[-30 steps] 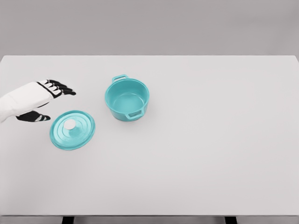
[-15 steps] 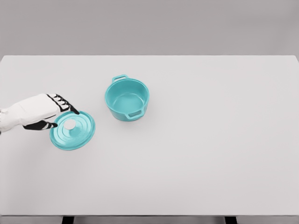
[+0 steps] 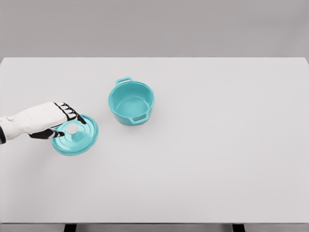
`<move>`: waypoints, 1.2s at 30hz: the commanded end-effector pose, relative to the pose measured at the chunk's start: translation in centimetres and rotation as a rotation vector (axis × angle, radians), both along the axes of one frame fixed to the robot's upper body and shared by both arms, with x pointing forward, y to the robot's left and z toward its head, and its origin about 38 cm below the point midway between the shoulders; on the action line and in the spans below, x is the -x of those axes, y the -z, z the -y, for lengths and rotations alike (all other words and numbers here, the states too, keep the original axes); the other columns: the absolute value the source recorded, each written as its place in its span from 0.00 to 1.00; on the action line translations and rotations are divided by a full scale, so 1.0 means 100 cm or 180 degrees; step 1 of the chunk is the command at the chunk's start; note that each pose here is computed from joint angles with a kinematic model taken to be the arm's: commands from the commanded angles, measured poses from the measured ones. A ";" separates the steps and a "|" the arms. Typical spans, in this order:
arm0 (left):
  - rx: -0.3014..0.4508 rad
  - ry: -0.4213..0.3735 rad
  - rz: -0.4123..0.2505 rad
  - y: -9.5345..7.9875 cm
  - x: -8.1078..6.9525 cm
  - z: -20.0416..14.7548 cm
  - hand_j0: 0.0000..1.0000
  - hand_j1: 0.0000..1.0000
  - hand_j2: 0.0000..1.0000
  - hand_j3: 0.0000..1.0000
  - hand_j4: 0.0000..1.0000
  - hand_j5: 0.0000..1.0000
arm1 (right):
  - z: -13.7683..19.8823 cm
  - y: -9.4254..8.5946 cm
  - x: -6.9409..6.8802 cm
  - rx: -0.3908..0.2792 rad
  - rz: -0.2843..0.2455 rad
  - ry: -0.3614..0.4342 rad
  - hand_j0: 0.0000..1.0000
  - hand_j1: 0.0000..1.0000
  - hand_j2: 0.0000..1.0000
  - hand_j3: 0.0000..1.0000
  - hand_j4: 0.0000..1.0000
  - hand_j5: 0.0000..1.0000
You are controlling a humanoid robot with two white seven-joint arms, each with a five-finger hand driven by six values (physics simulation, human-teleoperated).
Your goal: Cover the pot with left arm
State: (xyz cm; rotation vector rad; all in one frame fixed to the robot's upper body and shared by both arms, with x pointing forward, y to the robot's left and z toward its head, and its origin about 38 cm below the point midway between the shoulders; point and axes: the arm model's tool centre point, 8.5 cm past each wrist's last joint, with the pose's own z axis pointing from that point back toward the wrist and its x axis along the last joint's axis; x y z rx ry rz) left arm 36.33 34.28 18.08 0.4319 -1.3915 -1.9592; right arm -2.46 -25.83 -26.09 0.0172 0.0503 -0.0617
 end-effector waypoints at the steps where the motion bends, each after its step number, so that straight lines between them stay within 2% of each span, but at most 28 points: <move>1: 0.0033 -0.0003 -0.0032 0.002 0.000 0.000 0.74 0.74 0.74 0.74 0.74 0.74 | 0.000 0.000 0.000 -0.0001 -0.0002 0.0000 1.00 1.00 1.00 1.00 1.00 1.00; 24: 0.0059 -0.0117 -0.0194 0.020 -0.001 -0.008 0.74 0.74 0.74 0.74 0.74 0.74 | 0.000 0.000 0.000 -0.0001 -0.0002 0.0000 1.00 1.00 1.00 1.00 1.00 1.00; 36: 0.0058 -0.0092 -0.0198 0.021 -0.002 -0.005 0.74 0.74 0.74 0.74 0.74 0.74 | 0.000 0.000 0.000 -0.0001 -0.0002 0.0000 1.00 1.00 1.00 1.00 1.00 1.00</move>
